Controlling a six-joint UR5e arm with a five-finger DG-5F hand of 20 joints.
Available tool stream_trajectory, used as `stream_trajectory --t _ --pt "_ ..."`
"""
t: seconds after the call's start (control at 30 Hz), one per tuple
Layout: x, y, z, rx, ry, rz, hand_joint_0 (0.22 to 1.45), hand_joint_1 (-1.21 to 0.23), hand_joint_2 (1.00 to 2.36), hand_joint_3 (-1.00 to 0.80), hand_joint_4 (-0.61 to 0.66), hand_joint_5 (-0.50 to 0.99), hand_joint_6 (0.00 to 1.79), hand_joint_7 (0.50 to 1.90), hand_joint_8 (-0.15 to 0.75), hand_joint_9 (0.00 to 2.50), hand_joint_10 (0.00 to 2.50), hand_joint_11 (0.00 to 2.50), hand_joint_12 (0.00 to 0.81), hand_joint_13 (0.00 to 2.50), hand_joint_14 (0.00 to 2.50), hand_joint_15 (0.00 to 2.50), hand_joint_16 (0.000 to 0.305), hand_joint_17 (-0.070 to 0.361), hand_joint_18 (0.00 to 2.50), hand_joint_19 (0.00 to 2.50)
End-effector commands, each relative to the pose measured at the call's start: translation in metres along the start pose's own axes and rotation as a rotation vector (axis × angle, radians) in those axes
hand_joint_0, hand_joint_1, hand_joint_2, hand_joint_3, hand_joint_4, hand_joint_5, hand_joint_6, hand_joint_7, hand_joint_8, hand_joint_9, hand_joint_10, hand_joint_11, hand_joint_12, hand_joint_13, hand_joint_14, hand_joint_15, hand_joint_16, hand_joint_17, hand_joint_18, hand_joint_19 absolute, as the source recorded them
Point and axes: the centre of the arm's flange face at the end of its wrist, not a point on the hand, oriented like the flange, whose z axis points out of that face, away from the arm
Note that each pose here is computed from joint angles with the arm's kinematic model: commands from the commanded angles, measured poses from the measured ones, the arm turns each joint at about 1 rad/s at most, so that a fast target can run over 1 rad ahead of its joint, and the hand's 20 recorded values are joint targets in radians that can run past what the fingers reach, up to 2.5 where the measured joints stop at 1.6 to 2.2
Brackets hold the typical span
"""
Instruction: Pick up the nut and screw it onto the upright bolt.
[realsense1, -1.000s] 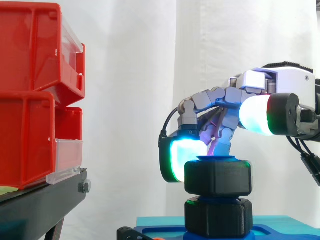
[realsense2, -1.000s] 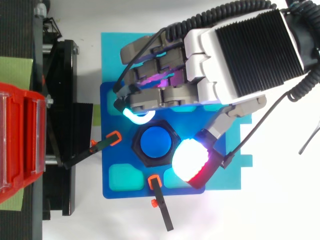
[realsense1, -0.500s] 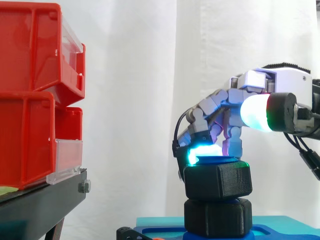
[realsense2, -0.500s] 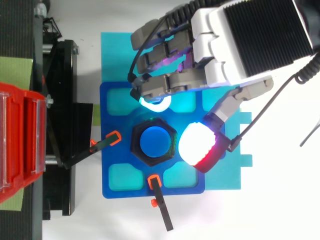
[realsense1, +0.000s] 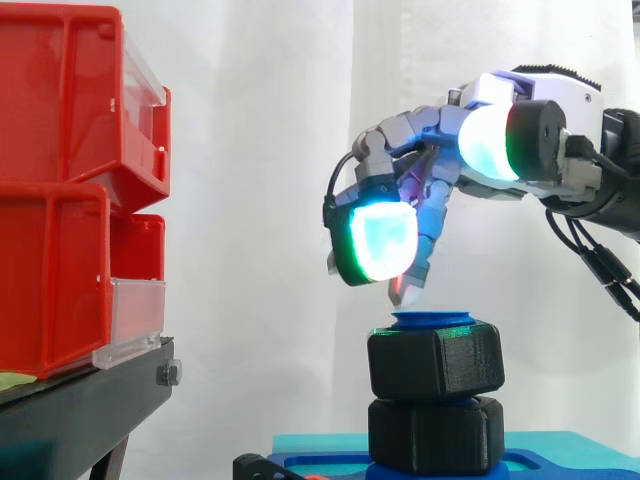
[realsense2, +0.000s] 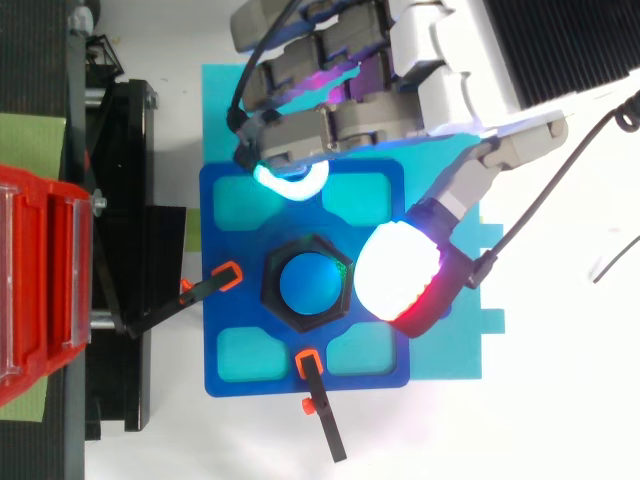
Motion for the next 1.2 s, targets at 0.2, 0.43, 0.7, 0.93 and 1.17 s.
stream_trajectory --t 0.2,0.43,0.7,0.93,1.17 --pt "-0.001 0.009 0.011 -0.006 -0.021 -0.009 0.52 -0.10 1.00 -0.50 0.24 -0.07 0.50 0.77 0.234 1.05 0.00 0.00 0.247 0.65 0.00 0.00 0.030 0.068 0.43 0.13" --pt "0.024 0.020 0.021 -0.002 -0.010 0.007 0.52 -0.08 1.00 -0.50 0.23 -0.07 0.50 0.75 0.225 0.96 0.00 0.00 0.257 0.59 0.00 0.00 0.031 0.070 0.34 0.09" --pt "0.045 0.030 0.019 0.002 0.024 0.028 0.52 -0.06 1.00 -0.50 0.25 -0.06 0.50 0.85 0.239 0.93 0.00 0.00 0.269 0.54 0.00 0.00 0.032 0.072 0.28 0.08" --pt "0.059 0.037 0.014 0.006 0.036 0.036 0.52 -0.06 1.00 -0.50 0.26 -0.05 0.50 0.93 0.246 0.92 0.00 0.00 0.273 0.53 0.00 0.00 0.032 0.073 0.27 0.09" --pt "0.061 0.039 0.014 0.004 0.045 0.041 0.52 -0.06 1.00 -0.50 0.23 -0.03 0.51 1.11 0.251 0.92 0.00 0.00 0.276 0.53 0.00 0.00 0.032 0.073 0.26 0.08"
